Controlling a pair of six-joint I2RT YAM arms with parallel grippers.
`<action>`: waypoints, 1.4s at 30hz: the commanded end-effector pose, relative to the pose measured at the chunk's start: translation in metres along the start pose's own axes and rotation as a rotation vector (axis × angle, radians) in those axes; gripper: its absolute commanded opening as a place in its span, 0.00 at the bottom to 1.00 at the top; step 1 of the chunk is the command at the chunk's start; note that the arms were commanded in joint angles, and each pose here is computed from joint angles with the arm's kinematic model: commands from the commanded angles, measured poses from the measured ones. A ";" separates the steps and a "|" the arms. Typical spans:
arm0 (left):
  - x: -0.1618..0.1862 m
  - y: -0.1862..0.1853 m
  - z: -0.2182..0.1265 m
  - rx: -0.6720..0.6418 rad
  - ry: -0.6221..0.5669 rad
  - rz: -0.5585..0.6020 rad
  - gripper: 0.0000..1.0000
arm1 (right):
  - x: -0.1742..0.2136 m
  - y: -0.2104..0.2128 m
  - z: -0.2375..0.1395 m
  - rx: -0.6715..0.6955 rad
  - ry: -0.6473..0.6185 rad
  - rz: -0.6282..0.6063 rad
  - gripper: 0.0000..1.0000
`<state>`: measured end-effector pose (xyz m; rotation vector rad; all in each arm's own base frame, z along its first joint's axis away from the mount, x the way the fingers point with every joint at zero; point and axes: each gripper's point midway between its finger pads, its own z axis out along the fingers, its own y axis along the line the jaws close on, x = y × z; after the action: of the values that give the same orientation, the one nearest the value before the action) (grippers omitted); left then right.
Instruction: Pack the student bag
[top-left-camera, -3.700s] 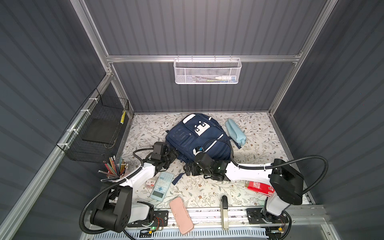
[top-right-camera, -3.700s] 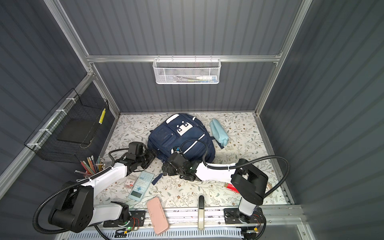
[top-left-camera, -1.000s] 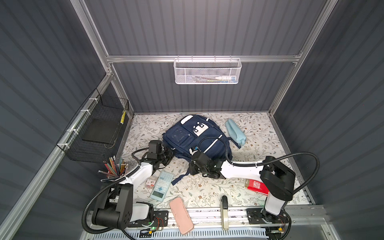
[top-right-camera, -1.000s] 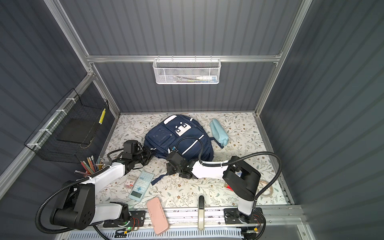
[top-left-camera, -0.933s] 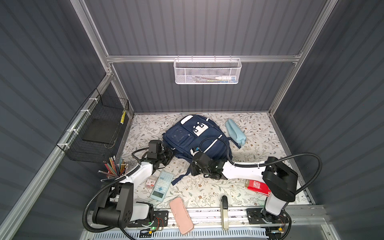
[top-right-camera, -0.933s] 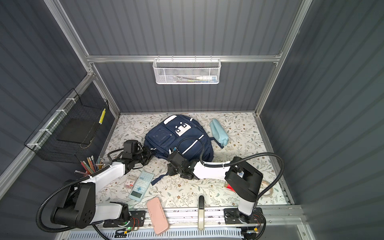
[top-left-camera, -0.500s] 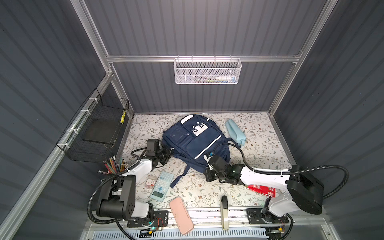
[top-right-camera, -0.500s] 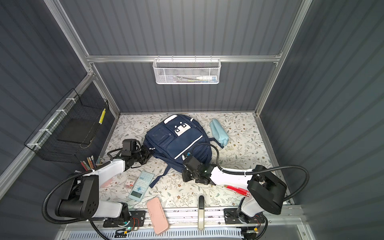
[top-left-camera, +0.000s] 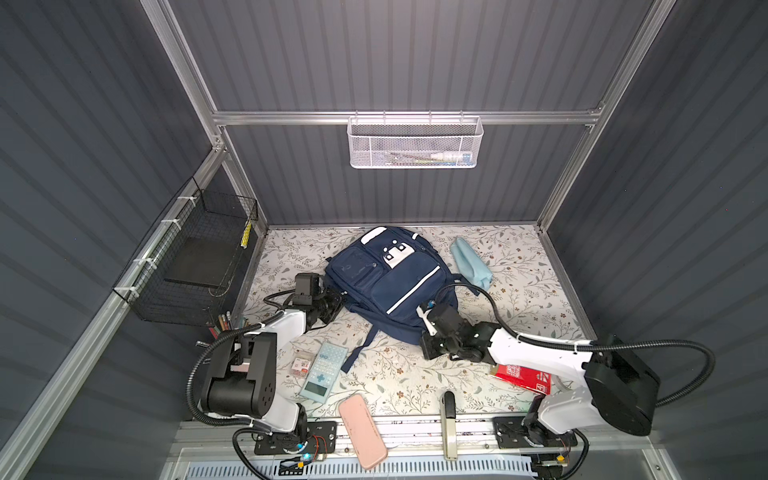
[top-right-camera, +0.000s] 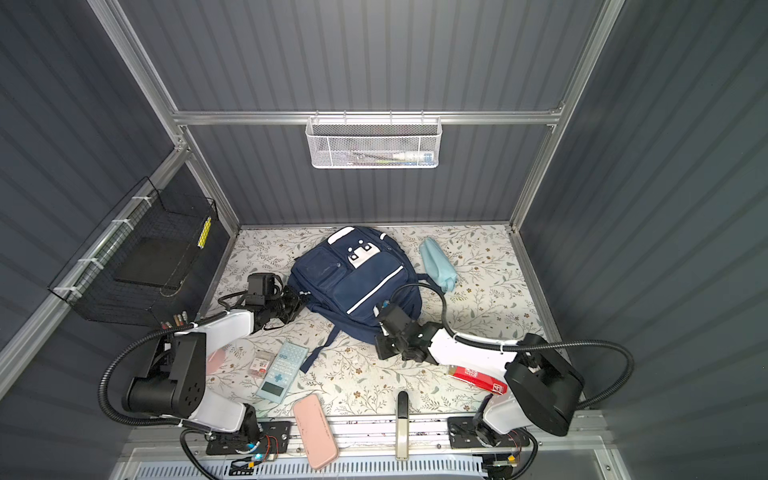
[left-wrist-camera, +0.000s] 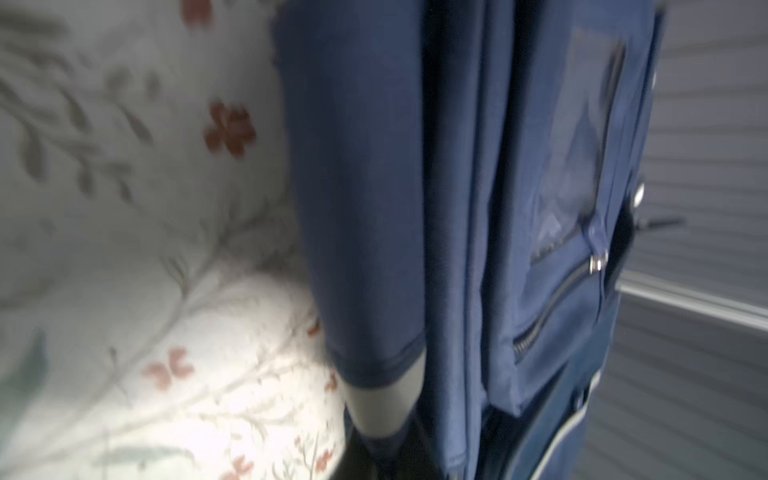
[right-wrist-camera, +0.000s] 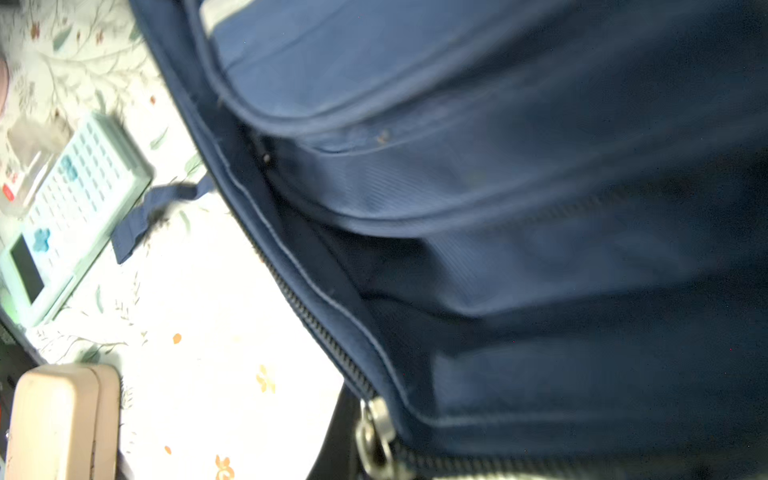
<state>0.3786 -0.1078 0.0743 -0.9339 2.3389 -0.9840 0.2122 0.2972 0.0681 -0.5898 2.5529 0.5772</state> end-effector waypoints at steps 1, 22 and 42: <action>-0.027 -0.025 -0.003 0.057 -0.084 0.037 0.64 | -0.001 0.032 0.007 -0.040 0.031 -0.018 0.00; 0.075 -0.014 -0.034 0.116 0.004 -0.104 0.72 | -0.099 0.146 0.059 -0.267 -0.117 -0.029 0.00; 0.065 -0.018 -0.043 0.076 -0.011 -0.028 0.00 | -0.016 -0.023 0.019 0.040 -0.032 0.132 0.00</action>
<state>0.2984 -0.1646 0.0907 -0.9544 2.3539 -1.1420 0.2354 0.3528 0.0877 -0.4972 2.4446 0.7942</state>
